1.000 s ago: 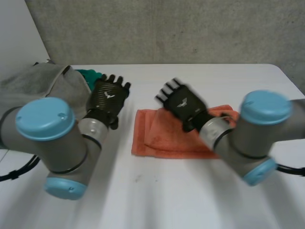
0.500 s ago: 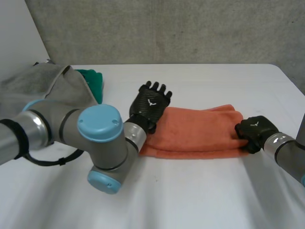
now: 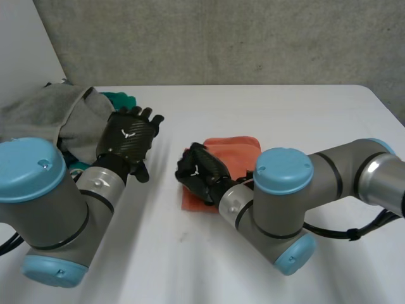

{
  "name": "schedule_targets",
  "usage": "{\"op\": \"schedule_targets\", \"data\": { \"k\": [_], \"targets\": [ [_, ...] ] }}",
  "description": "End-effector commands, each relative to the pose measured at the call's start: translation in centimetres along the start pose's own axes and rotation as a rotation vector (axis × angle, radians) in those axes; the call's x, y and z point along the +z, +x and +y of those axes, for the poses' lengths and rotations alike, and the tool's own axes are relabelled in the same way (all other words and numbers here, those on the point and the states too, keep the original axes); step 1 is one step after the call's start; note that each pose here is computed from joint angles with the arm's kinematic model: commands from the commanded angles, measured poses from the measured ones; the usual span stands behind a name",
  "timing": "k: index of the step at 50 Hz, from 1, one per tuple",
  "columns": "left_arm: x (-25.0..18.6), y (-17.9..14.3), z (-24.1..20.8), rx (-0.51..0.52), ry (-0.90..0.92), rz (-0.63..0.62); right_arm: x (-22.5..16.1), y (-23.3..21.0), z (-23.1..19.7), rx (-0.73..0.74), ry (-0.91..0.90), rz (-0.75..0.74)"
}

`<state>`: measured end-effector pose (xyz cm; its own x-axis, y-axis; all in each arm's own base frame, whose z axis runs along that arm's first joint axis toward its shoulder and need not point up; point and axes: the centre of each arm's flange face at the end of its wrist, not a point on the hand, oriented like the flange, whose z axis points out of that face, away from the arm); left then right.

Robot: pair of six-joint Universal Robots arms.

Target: Fold the laundry.

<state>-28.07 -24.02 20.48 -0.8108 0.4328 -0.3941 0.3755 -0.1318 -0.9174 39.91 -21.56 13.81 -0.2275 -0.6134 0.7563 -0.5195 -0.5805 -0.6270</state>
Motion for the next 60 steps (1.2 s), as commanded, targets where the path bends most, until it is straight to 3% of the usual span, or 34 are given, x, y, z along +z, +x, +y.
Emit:
{"op": "schedule_targets", "data": {
  "k": [1,6,9,19,26,38,42,47,54,60],
  "targets": [
    [1.5,-0.3,-1.1,-0.006,0.049,-0.012,-0.6,4.1,0.7,0.323,-0.012,0.115],
    [3.6,1.0,-2.8,-0.01,0.113,0.012,-3.9,11.2,1.6,0.666,0.01,0.282],
    [4.4,3.3,-4.0,-0.016,0.163,0.062,-5.4,13.0,3.9,0.782,-0.05,0.336],
    [7.0,10.7,-3.3,-0.114,0.123,0.288,-6.4,12.9,10.4,0.993,-0.304,0.345],
    [8.7,12.1,-0.7,-0.138,-0.003,0.313,-5.5,11.5,12.2,1.088,-0.334,0.265],
    [7.8,10.0,3.1,-0.04,-0.207,0.195,-3.5,11.1,11.9,1.086,-0.291,0.191],
    [6.9,9.4,4.2,0.09,-0.255,0.192,-2.3,9.7,10.7,1.073,-0.284,0.14],
    [6.8,9.0,4.9,0.182,-0.282,0.153,-1.8,8.3,11.3,1.048,-0.332,0.102],
    [6.5,8.9,4.6,0.195,-0.285,0.133,-1.9,7.9,12.5,0.91,-0.411,0.135],
    [5.9,8.1,1.5,0.176,-0.22,0.118,-3.0,10.9,10.7,0.814,-0.401,0.23]
  ]
}}
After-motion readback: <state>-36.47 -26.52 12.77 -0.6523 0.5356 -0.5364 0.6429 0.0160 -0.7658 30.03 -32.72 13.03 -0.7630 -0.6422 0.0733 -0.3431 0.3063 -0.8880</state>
